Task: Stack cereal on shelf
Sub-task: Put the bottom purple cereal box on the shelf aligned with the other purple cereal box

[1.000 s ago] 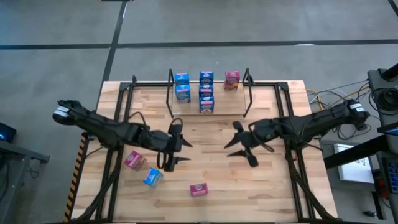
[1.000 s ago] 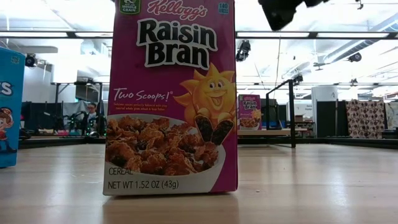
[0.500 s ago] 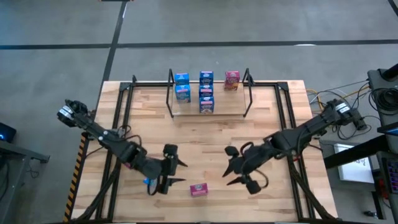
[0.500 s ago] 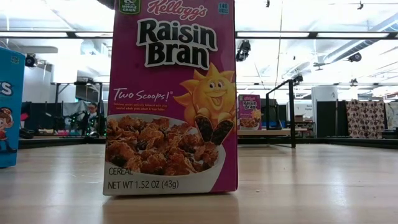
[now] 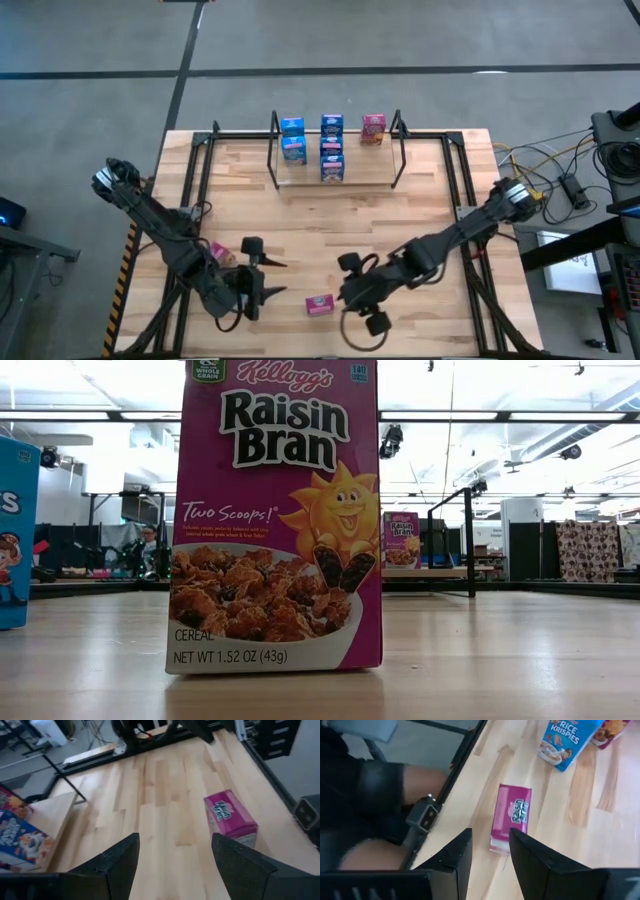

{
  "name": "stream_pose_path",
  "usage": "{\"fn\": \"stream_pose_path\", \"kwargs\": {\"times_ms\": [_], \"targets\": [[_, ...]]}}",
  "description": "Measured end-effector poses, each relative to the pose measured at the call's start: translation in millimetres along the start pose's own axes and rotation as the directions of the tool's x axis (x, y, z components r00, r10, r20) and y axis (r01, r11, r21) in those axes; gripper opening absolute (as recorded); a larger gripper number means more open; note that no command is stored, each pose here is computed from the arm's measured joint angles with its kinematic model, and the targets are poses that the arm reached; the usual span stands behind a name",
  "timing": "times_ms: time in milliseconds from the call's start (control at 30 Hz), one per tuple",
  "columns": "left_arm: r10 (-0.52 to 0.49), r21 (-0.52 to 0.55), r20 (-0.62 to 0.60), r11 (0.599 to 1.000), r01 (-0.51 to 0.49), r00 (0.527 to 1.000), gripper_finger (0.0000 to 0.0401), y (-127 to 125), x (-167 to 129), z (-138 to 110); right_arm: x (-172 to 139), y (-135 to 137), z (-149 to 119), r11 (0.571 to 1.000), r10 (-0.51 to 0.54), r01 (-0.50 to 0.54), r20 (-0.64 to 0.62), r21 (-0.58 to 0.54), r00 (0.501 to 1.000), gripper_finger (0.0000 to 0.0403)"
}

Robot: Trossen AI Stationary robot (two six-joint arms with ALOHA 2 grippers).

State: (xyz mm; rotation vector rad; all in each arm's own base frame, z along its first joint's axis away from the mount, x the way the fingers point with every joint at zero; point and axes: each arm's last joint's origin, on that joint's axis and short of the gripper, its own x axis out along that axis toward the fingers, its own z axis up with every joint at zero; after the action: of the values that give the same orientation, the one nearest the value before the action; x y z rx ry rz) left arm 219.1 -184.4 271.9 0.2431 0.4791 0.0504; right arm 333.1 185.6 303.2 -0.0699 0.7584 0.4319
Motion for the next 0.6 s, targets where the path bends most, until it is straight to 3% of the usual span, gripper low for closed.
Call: {"fn": "stream_pose_path", "kwargs": {"times_ms": [400, 600], "targets": [[0.031, -0.034, 0.024, 0.999, -0.031, 0.999, 0.0232, 0.4, 0.2, 2.0, 36.7, 0.7, 6.0, 0.992, -0.014, 0.009, -0.037, -0.126, 0.999, 0.0088], [0.034, -0.042, 0.033, 0.999, -0.033, 0.999, 0.0232, 0.3, 0.3, 3.0, 36.1, 0.4, 5.9, 0.984, -0.103, 0.098, -0.025, -0.150, 0.994, 0.0069]]}}
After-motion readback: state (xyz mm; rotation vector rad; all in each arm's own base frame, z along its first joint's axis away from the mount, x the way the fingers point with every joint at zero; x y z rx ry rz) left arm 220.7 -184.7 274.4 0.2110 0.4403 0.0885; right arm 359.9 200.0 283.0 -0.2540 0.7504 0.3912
